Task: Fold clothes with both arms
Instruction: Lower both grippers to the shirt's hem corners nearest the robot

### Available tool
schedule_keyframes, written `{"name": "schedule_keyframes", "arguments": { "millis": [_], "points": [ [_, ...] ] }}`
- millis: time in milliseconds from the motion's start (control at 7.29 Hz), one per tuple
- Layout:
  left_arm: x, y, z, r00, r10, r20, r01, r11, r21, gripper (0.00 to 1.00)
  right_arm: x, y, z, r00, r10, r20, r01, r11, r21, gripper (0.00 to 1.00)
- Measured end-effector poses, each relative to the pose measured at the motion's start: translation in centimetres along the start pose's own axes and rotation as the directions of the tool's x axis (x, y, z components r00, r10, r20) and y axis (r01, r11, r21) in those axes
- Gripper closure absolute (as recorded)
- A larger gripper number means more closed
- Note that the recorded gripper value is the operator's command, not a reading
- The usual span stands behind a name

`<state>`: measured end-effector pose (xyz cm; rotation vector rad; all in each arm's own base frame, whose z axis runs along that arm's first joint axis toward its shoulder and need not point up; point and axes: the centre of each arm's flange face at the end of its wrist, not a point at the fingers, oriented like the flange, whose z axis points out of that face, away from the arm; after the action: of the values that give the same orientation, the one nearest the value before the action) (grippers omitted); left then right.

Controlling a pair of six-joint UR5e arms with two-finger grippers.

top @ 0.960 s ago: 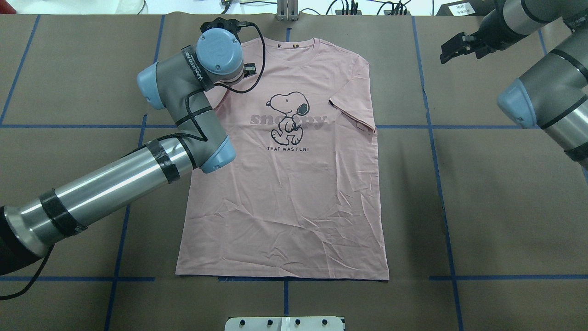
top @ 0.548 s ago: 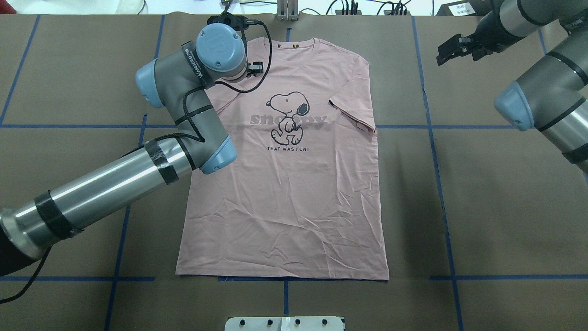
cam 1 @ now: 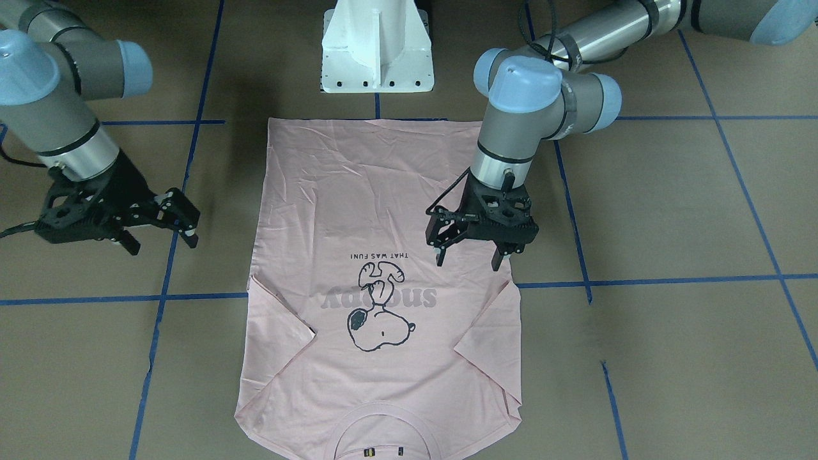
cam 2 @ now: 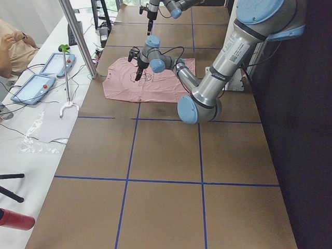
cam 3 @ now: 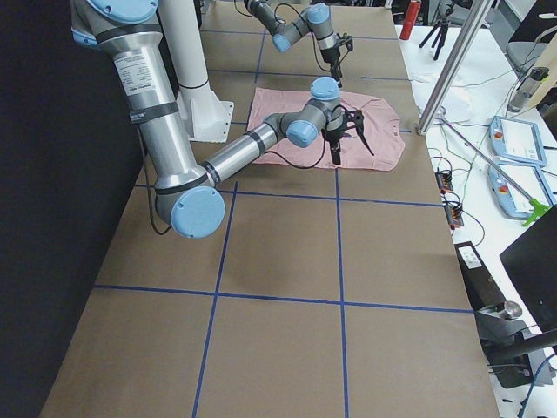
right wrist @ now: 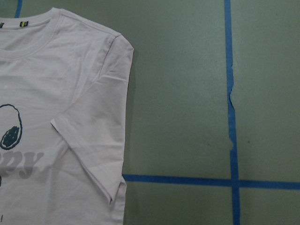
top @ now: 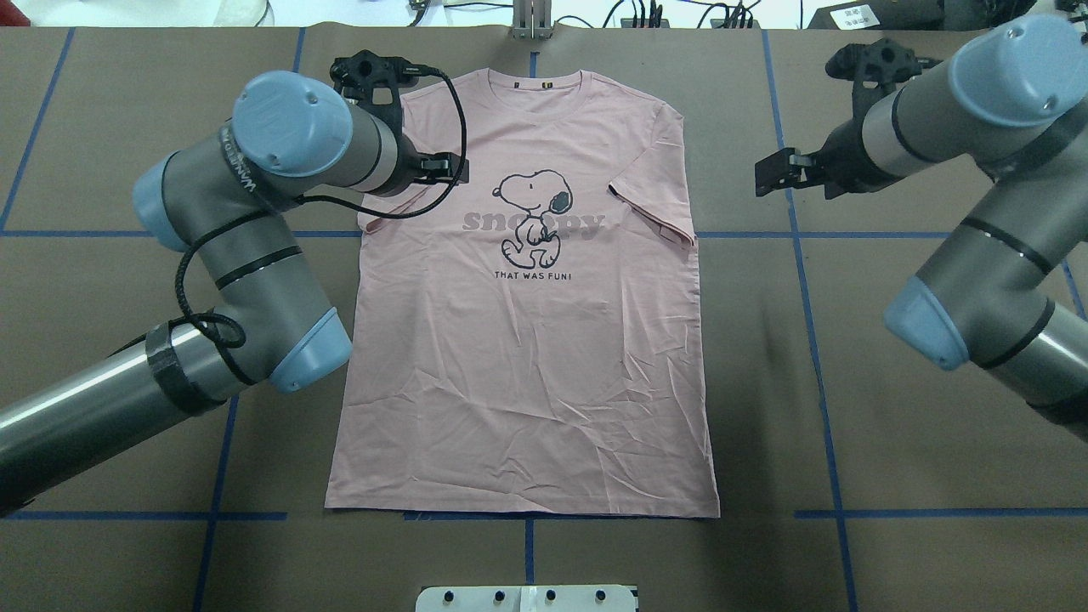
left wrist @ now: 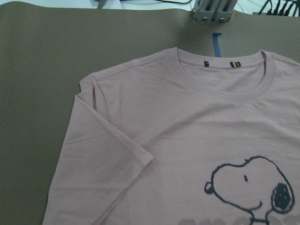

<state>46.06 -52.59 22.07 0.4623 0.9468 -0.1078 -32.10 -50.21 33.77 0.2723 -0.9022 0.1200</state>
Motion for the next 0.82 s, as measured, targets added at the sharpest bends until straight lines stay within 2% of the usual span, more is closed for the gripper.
{"name": "schedule_keyframes", "arguments": {
  "millis": [274,548,685,823],
  "points": [
    [-0.6,7.3,-3.8,0.997,0.021,-0.075,-0.025,0.999,-0.047,0.00,-4.0,9.8,0.5,0.998,0.068,0.005,-0.068,0.998,0.001,0.00],
    [-1.8,13.7,-6.5,0.994,-0.006,-0.107,-0.006,0.994,-0.111,0.00,-6.8,20.0,0.7,0.992,0.129,0.010,-0.128,0.992,-0.004,0.02],
    [-2.5,16.9,-7.0,0.994,-0.034,-0.101,0.019,0.989,-0.148,0.05,-8.1,24.2,0.8,0.990,0.142,0.015,-0.142,0.990,0.001,0.02],
    [-3.4,20.3,-6.9,0.995,-0.065,-0.073,0.051,0.983,-0.177,0.20,-8.8,27.0,0.9,0.989,0.148,0.019,-0.148,0.989,0.005,0.01]
  ]
}}
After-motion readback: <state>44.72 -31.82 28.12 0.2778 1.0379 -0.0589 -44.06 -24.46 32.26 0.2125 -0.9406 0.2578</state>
